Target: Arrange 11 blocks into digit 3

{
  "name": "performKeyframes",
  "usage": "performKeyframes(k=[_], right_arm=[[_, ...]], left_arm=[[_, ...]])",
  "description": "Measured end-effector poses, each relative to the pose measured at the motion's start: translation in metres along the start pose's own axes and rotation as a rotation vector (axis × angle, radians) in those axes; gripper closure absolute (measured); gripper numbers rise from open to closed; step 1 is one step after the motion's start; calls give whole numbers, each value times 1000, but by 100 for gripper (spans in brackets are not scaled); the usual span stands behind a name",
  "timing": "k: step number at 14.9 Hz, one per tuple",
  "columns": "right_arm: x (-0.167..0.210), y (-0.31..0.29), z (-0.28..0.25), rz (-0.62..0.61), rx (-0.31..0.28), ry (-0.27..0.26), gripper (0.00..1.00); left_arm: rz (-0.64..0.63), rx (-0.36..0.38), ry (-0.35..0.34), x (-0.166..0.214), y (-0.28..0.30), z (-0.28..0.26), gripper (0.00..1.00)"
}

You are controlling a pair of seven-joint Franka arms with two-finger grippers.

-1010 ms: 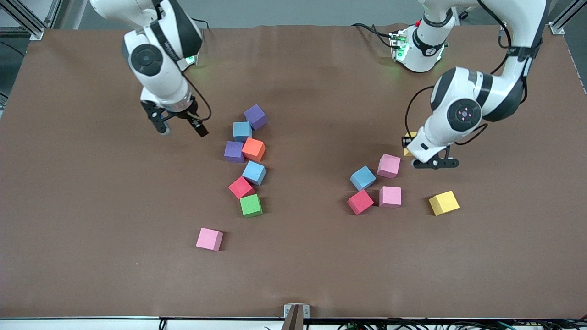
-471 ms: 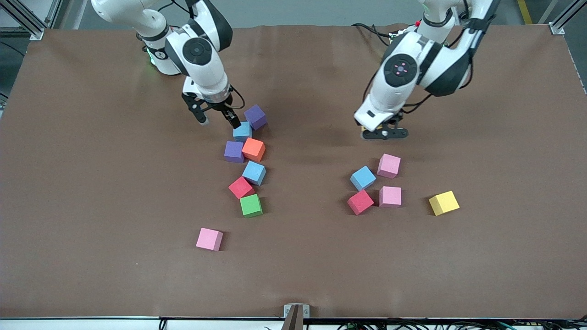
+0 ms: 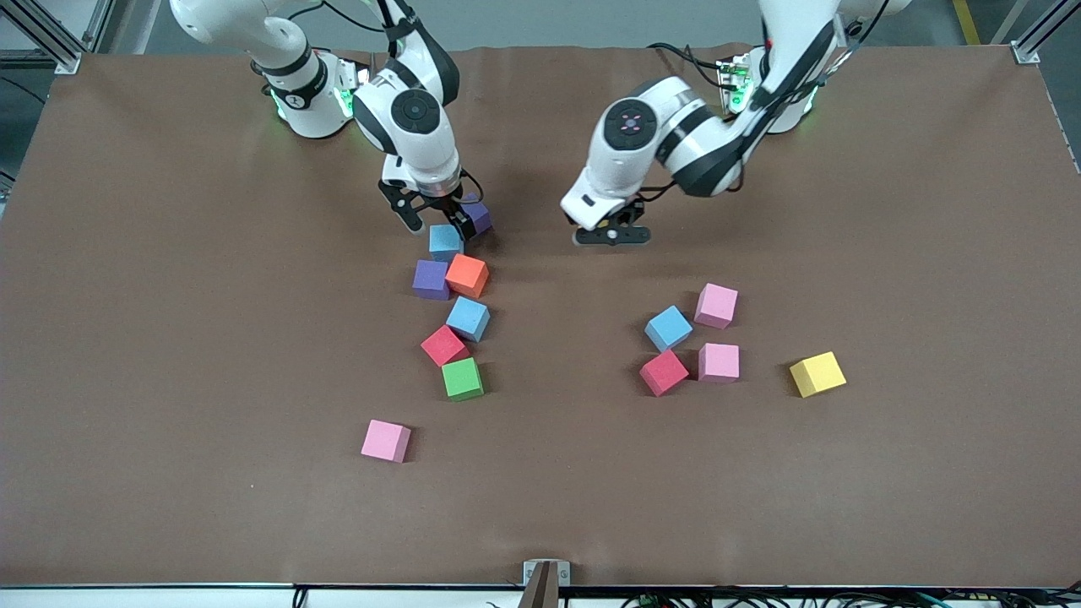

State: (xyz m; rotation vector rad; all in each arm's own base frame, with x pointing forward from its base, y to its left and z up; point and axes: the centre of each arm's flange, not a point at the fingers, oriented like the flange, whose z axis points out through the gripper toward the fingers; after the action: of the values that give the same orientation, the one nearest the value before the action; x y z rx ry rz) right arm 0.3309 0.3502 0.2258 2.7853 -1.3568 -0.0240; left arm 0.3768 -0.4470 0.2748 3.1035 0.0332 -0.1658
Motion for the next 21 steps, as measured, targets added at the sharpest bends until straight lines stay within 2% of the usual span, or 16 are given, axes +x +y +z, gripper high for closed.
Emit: performKeyframes(k=[5, 7, 10, 13, 14, 16, 17, 18, 20, 21], right_arm=[[-9, 2, 6, -1, -11, 3, 1], [-12, 3, 8, -4, -17, 5, 7], [-18, 5, 10, 11, -19, 7, 17], [-24, 6, 11, 7, -19, 7, 20], [-25, 6, 12, 5, -20, 8, 26], [-28, 7, 13, 2, -22, 9, 30], [-27, 6, 12, 4, -20, 8, 38], [-27, 6, 12, 5, -21, 9, 39], [-27, 6, 11, 22, -20, 9, 43], [-27, 6, 11, 36, -20, 9, 44]], left_arm=[[-40, -9, 9, -8, 75, 53, 46], [-42, -11, 1, -9, 90, 68, 46], [-33, 8, 10, -11, 97, 70, 46], [-14, 22, 21, -17, 102, 71, 46], [-3, 30, 29, -19, 104, 71, 46], [11, 43, 38, -23, 107, 71, 46], [12, 46, 38, -24, 107, 72, 46], [12, 49, 37, -23, 107, 72, 46], [8, 71, 32, -22, 104, 72, 44], [6, 96, 28, -22, 101, 72, 37]])
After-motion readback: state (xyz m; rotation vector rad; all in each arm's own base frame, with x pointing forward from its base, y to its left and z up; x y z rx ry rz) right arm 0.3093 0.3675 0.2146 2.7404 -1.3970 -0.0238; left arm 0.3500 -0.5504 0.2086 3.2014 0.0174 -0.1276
